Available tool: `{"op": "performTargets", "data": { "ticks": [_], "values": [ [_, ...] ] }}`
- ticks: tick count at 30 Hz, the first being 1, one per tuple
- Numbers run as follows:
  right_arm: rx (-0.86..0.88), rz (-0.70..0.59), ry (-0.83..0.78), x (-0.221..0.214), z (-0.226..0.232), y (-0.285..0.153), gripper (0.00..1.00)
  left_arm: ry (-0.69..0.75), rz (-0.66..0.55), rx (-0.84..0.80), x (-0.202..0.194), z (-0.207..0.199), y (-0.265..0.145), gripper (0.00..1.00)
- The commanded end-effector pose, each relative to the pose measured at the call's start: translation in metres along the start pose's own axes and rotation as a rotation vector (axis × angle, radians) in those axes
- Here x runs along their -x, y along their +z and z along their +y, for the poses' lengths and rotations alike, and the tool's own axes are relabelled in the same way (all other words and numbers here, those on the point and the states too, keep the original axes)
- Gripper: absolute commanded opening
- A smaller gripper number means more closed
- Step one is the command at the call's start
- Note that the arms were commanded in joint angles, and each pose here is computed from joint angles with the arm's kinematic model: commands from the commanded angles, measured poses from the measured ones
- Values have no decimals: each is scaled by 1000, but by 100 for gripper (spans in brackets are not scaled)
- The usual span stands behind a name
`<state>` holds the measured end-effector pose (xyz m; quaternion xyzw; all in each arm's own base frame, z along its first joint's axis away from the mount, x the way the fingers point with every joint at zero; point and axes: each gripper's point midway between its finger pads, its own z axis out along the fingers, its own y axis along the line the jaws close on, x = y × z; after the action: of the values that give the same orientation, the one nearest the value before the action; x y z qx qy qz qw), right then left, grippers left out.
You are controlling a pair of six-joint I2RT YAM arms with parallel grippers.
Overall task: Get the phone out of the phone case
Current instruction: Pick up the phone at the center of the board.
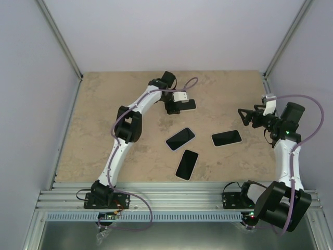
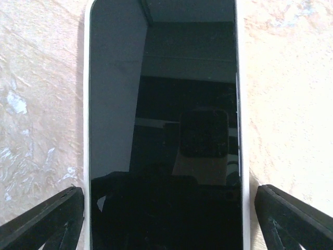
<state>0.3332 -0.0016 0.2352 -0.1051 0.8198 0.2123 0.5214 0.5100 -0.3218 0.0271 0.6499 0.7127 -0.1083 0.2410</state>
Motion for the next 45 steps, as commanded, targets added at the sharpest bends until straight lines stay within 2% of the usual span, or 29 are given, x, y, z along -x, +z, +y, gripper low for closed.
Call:
{"op": "performTargets", "data": {
  "ticks": [1,8,13,18,23,25,29,31,32,37,45],
  "values": [
    [23,-22,-33,5,4,-2,98,11,162,-153,-40,-46,25,88],
    [56,-38,-71,14,13,-7,98,-74,180,-145,-48,-52,7,79],
    [102,-83,-106,31,25,-11,98,-193,157,-91,-61,-46,-26,75],
    [145,-122,-133,49,38,-11,98,-331,148,-28,-96,-41,-68,73],
    [186,-140,-156,61,50,-4,98,-410,197,11,-140,-58,-88,71],
    [203,-133,-150,61,53,-1,98,-429,186,9,-145,-64,-96,73],
    [220,-128,-143,61,57,1,98,-417,163,0,-139,-63,-104,84],
    [219,-130,-143,60,58,0,98,-420,138,-21,-129,-57,-104,90],
    [217,-130,-144,59,59,0,98,-422,121,-28,-123,-51,-104,98],
    [194,-135,-155,55,59,-3,98,-429,88,-49,-101,-24,-90,99],
    [176,-138,-162,57,58,-6,98,-317,105,-146,-81,-35,-46,99]
  ]
}}
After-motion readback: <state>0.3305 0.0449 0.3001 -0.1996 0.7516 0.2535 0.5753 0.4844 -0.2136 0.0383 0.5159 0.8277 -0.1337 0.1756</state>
